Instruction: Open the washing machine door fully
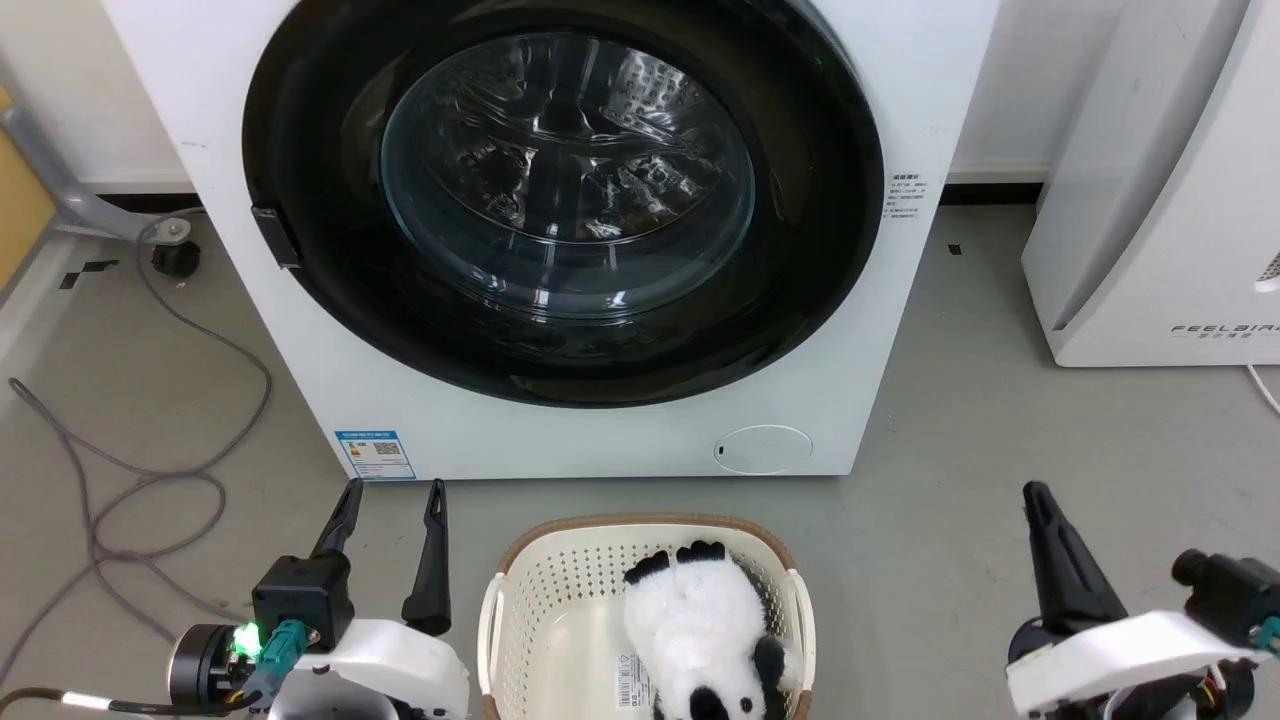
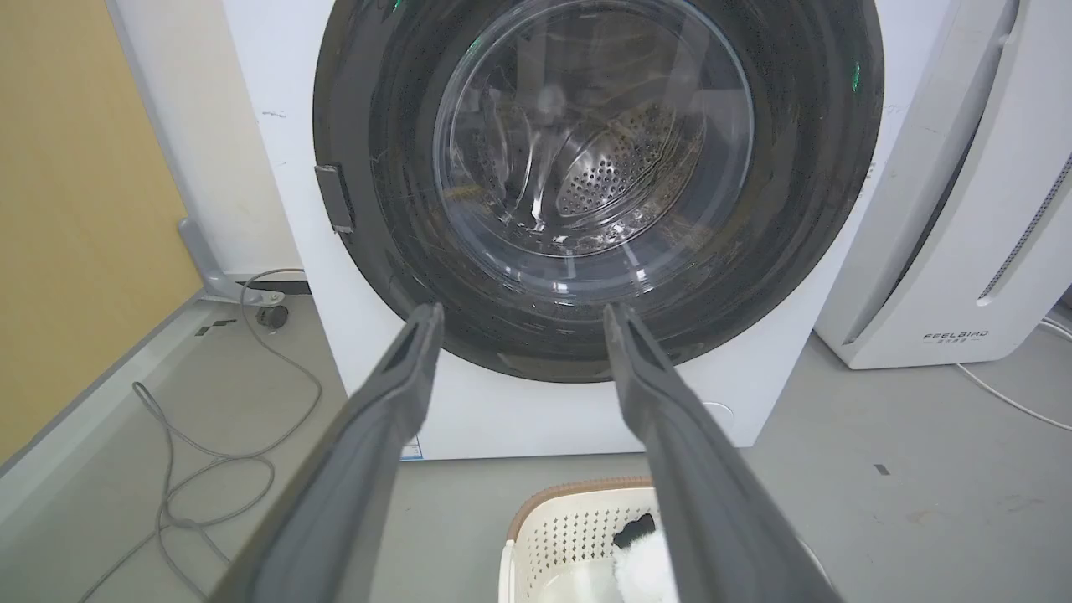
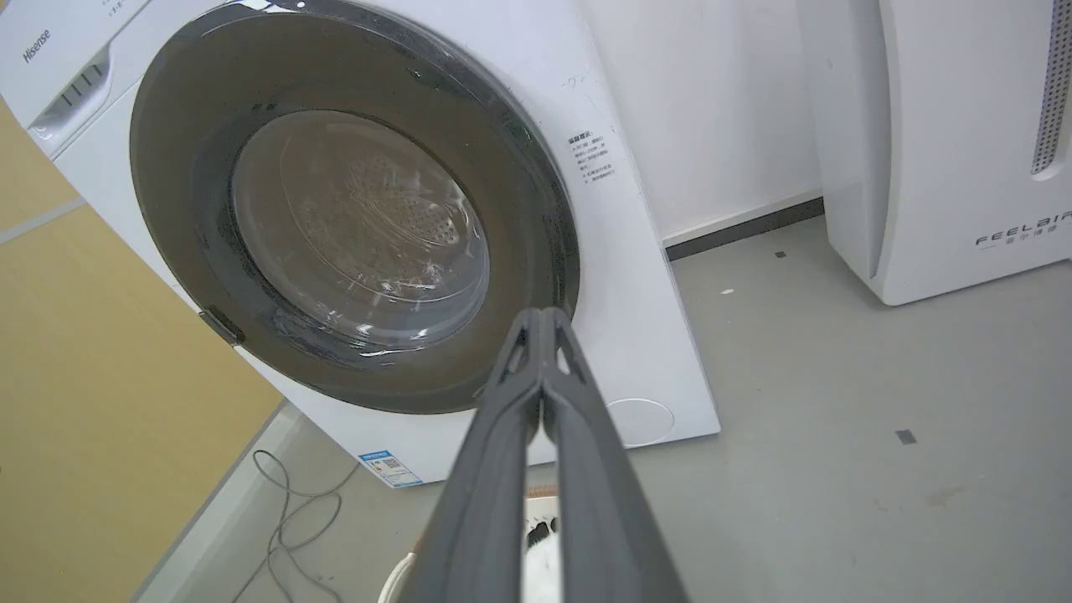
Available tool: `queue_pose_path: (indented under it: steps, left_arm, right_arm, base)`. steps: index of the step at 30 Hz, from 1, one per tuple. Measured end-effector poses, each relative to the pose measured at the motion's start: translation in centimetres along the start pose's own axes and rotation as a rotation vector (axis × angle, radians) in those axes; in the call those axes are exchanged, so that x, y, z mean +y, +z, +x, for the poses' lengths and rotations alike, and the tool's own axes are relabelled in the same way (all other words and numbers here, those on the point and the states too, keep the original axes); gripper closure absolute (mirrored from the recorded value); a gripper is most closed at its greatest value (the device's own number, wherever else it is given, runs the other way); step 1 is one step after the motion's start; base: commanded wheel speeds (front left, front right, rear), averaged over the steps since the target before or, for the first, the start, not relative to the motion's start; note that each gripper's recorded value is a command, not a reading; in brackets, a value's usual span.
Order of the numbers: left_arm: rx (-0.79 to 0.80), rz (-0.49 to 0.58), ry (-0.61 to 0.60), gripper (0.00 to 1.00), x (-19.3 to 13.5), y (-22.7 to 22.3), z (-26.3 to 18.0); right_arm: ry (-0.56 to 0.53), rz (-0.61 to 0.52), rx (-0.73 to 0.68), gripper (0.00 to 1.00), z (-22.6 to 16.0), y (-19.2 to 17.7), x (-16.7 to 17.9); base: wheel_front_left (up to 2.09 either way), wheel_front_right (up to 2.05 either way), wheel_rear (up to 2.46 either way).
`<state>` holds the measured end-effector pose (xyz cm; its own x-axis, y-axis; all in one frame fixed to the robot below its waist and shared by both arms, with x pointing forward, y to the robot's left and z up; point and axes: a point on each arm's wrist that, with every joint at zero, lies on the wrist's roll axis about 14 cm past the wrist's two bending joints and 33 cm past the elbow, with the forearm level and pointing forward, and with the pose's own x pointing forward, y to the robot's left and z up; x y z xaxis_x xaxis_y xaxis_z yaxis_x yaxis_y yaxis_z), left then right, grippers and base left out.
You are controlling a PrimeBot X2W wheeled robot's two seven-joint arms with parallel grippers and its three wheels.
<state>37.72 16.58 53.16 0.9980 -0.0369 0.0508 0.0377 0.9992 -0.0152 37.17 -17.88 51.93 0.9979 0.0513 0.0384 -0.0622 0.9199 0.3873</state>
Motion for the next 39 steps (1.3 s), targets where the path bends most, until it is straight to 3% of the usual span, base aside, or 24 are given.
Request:
queue_pose_path:
  steps: [11, 20, 28, 39]
  left_arm:
    - [0.0, -0.021, -0.013, 0.0, -0.3, -0.4, 0.5]
    - [-0.005, -0.032, -0.022, 0.0, -0.4, -0.8, 1.5]
    - [-0.017, -0.043, -0.036, 0.0, -0.4, -0.9, 2.9]
    - [-0.044, -0.052, -0.04, 0.0, -0.1, -1.0, 4.7]
  right_arm:
    - [-0.048, 0.326, -0.08, 1.0, 2.2, 1.5, -1.4]
    - [-0.053, 0.529, -0.155, 1.0, 6.0, 3.4, -1.7]
    - [-0.021, 0.635, -0.204, 1.0, 10.5, 5.6, -1.2]
    - [0.052, 0.652, -0.162, 1.0, 17.3, 7.8, 0.2]
  base:
    - [0.0, 0.0, 0.0]
    - [0.0, 0.0, 0.0]
    - [0.0, 0.0, 0.0]
    - [0.0, 0.0, 0.0]
